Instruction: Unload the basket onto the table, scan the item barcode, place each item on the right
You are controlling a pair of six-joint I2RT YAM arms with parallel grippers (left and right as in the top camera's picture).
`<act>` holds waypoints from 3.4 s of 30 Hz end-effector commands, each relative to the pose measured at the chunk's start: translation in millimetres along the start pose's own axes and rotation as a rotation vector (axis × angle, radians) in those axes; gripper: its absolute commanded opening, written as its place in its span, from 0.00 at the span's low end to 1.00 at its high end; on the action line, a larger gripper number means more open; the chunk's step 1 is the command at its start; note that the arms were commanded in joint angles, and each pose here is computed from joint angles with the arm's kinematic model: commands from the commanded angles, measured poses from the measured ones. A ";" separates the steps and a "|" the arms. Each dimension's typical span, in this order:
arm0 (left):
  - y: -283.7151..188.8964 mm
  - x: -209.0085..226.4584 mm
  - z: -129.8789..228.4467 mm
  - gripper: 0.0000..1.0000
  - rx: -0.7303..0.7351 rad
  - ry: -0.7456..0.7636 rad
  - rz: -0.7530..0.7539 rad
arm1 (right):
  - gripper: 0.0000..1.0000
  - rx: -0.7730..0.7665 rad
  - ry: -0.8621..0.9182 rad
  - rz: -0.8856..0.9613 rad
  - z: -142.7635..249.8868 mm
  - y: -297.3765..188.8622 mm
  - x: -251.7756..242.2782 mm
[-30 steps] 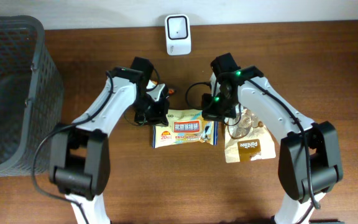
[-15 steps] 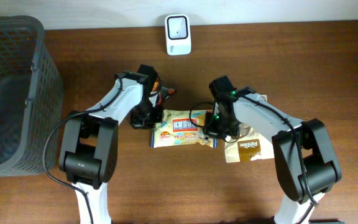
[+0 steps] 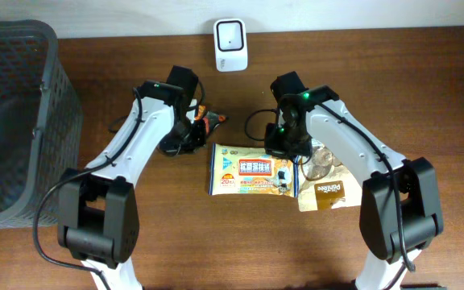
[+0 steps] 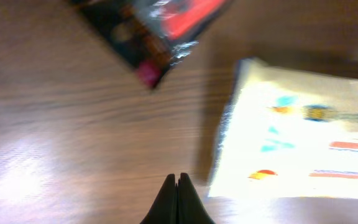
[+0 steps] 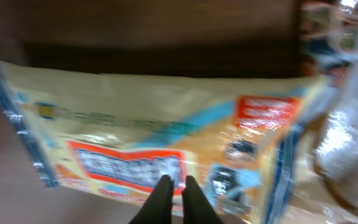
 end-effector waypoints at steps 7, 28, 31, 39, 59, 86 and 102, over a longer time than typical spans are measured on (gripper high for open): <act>45.5 -78.4 24.7 0.00 0.042 0.075 0.413 | 0.07 0.073 0.001 -0.120 20.7 32.5 3.2; -1.9 11.6 3.2 0.00 -0.013 -0.153 -0.054 | 0.04 -0.041 0.014 0.127 2.8 -15.9 -22.0; -10.8 -21.5 -0.5 0.00 -0.032 -0.109 0.097 | 0.05 -0.011 -0.055 0.017 4.1 -28.7 2.8; 19.4 -85.7 11.1 0.00 -0.029 0.025 0.290 | 0.05 0.001 -0.055 -0.040 -3.2 -9.4 10.1; 77.9 -22.4 40.2 0.00 0.027 -0.209 0.160 | 0.04 -0.025 0.170 0.224 0.6 51.1 -73.3; -39.8 50.0 23.9 0.99 -0.185 -0.245 -0.009 | 0.99 0.035 -0.246 0.159 6.4 5.9 -35.8; -39.3 49.3 25.6 0.99 -0.178 -0.244 -0.010 | 0.47 0.105 -0.455 0.037 17.8 68.9 -36.7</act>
Point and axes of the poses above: each gripper's point midway between its finger pads, its own y axis out along the fingers, its own x axis along the line the jaws close on, z = x × y, the point moved 1 cm from there along -y, back along the fingers, and after that the axes turned 9 degrees about y, right-handed, at the moved point
